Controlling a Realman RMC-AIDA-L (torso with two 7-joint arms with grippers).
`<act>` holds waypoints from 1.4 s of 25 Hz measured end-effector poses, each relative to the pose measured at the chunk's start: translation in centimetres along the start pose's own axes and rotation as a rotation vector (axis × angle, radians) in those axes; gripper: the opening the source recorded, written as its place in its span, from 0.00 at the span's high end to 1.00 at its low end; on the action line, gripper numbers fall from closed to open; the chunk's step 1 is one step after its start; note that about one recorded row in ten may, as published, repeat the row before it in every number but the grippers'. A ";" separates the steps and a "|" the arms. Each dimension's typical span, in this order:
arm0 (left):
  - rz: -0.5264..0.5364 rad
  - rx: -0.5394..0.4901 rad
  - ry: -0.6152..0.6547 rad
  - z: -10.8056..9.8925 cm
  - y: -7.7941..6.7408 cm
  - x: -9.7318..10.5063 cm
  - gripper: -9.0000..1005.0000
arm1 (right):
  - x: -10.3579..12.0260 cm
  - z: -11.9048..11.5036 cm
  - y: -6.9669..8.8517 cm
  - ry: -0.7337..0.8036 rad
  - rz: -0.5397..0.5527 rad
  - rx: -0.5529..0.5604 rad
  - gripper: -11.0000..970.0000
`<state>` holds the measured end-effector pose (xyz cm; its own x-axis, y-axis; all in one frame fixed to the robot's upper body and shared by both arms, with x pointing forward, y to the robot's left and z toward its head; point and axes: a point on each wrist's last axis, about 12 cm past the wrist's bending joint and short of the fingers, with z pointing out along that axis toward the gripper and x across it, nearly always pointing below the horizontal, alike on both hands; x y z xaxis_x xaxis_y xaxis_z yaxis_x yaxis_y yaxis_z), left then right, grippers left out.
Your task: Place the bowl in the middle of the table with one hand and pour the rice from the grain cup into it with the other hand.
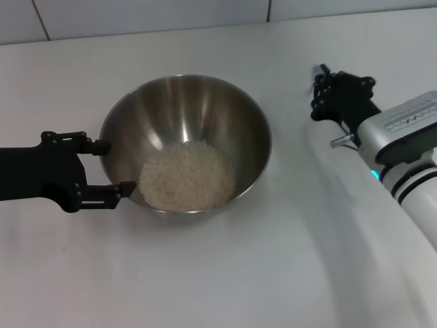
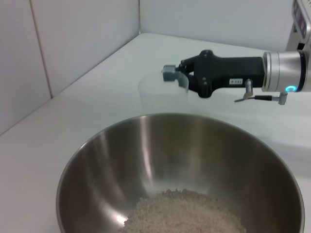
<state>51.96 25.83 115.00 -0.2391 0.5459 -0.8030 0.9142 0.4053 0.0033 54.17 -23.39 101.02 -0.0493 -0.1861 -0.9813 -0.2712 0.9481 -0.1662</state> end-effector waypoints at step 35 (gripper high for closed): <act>-0.007 0.010 0.005 0.2 -0.1 0.2 0.20 | 2.4 -11.4 -4.9 -0.206 0.363 0.146 0.22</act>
<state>51.93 25.75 114.73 -0.2468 0.5471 -0.7999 0.9157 0.4018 -0.0077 44.38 -31.47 100.55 0.0803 0.2069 -0.9750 -0.1324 0.9718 0.1953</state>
